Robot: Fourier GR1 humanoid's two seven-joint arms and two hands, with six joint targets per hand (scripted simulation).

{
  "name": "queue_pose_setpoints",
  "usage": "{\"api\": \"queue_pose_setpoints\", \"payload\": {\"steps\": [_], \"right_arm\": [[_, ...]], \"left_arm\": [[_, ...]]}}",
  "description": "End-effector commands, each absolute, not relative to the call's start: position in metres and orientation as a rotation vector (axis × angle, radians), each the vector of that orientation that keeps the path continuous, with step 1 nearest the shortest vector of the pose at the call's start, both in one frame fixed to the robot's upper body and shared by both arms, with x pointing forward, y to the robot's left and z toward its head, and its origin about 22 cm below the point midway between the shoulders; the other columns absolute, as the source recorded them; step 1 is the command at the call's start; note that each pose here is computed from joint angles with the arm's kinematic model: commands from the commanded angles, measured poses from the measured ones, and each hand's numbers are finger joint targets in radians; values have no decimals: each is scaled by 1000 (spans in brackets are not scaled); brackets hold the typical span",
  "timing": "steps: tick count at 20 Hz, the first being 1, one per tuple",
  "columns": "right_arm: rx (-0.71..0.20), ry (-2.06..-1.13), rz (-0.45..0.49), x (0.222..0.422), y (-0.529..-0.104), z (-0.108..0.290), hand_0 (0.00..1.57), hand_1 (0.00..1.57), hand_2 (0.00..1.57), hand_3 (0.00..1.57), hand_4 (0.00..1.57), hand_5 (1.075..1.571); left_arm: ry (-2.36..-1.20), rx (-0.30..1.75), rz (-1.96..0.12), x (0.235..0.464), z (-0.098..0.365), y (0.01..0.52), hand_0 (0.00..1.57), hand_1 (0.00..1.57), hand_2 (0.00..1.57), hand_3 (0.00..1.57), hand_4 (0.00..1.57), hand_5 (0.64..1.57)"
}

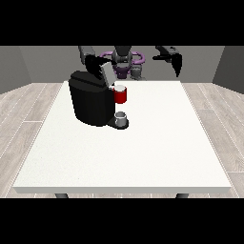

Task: Insert the coffee pod into the coffee machine and close the lid

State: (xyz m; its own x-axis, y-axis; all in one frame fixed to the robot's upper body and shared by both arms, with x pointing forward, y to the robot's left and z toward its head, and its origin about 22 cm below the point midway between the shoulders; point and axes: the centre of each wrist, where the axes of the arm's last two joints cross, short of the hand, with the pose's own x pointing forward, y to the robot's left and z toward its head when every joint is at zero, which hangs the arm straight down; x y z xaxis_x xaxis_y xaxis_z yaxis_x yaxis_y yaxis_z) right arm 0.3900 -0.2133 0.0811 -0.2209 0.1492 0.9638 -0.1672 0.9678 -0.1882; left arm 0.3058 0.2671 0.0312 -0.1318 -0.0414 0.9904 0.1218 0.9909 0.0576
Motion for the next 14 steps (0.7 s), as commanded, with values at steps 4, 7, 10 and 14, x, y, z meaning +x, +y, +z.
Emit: {"api": "queue_pose_setpoints", "payload": {"steps": [4,7,10,14], "right_arm": [[-2,-1695,307,399,-208,77,0,0,0,0,77,1571],[55,-1693,367,392,-187,74,0,0,0,0,154,1571],[9,-1750,417,409,-180,112,0,0,0,0,0,1571],[-53,-1802,428,415,-167,121,0,0,0,0,125,1571]], "left_arm": [[-1679,-86,-175,291,23,248,0,0,0,0,0,1571],[-1614,-45,-96,296,18,283,0,0,0,0,0,1571],[-1661,-61,-108,301,17,255,0,0,0,0,131,1571],[-1712,-45,-141,314,42,267,0,0,0,0,169,1571]]}}
